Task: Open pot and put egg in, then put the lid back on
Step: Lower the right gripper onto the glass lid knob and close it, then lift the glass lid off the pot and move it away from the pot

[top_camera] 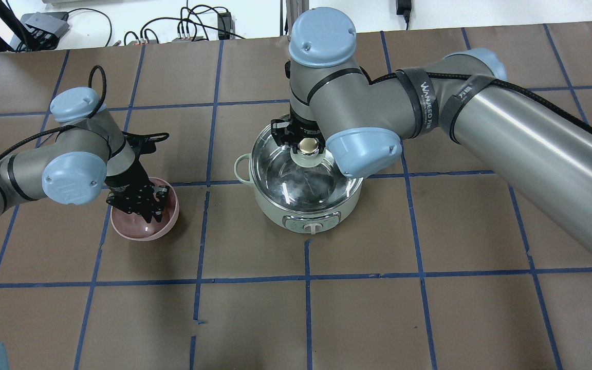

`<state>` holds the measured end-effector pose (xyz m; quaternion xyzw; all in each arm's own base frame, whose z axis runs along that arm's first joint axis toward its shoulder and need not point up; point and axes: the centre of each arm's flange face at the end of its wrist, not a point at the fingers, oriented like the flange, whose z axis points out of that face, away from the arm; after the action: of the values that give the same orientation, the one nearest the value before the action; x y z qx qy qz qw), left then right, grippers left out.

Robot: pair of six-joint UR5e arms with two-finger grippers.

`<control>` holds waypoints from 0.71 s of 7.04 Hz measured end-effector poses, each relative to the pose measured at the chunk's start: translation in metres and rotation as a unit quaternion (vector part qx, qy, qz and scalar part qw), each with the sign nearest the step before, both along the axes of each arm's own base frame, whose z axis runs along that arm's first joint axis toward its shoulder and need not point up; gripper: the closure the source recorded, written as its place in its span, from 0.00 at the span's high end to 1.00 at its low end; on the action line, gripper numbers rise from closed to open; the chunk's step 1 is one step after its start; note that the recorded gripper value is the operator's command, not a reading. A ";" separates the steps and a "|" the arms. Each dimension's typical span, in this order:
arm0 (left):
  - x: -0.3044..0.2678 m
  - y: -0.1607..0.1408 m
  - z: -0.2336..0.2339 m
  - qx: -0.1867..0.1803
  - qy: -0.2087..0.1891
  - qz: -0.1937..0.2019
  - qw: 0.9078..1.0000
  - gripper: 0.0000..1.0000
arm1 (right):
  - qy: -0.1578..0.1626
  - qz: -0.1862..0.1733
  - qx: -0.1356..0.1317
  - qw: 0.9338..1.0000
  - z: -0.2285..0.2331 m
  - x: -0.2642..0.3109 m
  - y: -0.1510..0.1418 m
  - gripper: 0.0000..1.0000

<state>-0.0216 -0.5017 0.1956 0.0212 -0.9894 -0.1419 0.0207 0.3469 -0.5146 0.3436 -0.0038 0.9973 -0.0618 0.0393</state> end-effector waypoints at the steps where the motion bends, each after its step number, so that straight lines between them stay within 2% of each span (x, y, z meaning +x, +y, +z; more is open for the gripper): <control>1: 0.000 0.000 0.000 0.000 0.000 0.001 1.000 0.40 | 0.000 0.000 -0.004 1.000 0.006 -0.001 -0.002 0.30; 2: 0.000 0.001 0.000 0.001 0.000 0.002 1.000 0.54 | 0.001 -0.002 -0.008 1.000 0.020 -0.004 -0.003 0.30; 5: -0.001 0.002 0.000 0.008 0.001 0.003 1.000 0.63 | 0.009 0.002 -0.016 1.000 0.084 -0.046 0.007 0.30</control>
<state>-0.0221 -0.4999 0.1953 0.0240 -0.9882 -0.1493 0.0222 0.3009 -0.5072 0.4274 -0.0070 0.9965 -0.0777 0.0302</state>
